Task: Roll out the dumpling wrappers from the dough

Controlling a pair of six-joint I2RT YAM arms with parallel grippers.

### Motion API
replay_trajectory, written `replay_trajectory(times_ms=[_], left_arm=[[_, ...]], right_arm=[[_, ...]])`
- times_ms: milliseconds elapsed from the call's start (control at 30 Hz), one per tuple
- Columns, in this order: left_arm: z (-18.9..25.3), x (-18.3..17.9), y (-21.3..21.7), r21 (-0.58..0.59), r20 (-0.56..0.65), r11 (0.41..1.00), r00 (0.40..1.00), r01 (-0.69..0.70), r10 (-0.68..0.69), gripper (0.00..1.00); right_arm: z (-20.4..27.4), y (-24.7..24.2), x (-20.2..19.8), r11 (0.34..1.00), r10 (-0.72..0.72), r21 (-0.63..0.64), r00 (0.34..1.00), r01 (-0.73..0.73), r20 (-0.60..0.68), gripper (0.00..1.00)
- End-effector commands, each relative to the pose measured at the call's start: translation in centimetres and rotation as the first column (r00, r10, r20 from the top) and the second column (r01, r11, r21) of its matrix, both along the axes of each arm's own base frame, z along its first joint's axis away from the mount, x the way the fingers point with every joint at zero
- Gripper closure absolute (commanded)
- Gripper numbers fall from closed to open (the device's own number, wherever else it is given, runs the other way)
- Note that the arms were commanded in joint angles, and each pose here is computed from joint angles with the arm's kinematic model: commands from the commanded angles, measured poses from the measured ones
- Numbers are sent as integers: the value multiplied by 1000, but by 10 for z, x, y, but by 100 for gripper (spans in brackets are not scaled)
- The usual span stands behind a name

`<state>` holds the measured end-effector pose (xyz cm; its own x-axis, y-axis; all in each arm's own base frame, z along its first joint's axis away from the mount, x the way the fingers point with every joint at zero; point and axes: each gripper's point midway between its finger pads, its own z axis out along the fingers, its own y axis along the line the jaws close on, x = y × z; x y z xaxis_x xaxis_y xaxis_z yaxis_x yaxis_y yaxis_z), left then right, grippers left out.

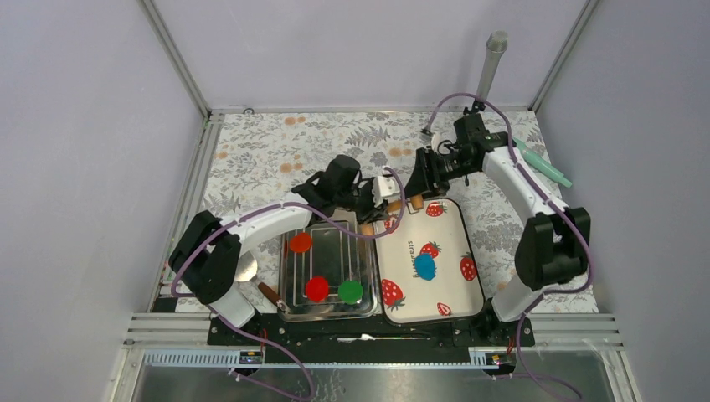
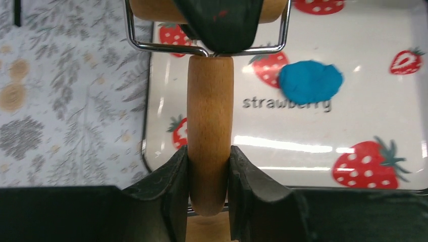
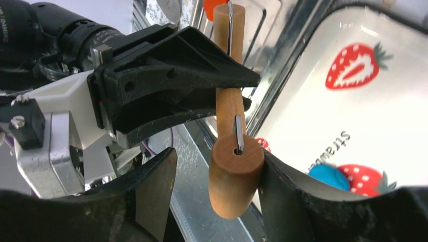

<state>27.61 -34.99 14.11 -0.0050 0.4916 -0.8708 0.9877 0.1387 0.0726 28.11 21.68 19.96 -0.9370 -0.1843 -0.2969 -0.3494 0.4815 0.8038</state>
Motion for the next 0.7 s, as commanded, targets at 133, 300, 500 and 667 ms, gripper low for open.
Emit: replay_trajectory(times_ms=[133, 300, 500, 667], left_arm=[[61, -33, -51, -238, 9, 971, 1000, -11, 13, 100], [81, -51, -81, -308, 17, 951, 1000, 10, -5, 100], [85, -60, -112, -327, 25, 943, 998, 61, -56, 100], [77, -63, -125, -326, 34, 943, 998, 65, -57, 100]], right_arm=[[20, -25, -38, 986, -126, -94, 987, 135, 97, 31], [14, -42, -62, 972, -153, -164, 982, 170, 110, 36], [8, -58, -74, 956, -204, -186, 970, 227, 131, 45], [-8, -69, -80, 939, -225, -240, 968, 247, 115, 56]])
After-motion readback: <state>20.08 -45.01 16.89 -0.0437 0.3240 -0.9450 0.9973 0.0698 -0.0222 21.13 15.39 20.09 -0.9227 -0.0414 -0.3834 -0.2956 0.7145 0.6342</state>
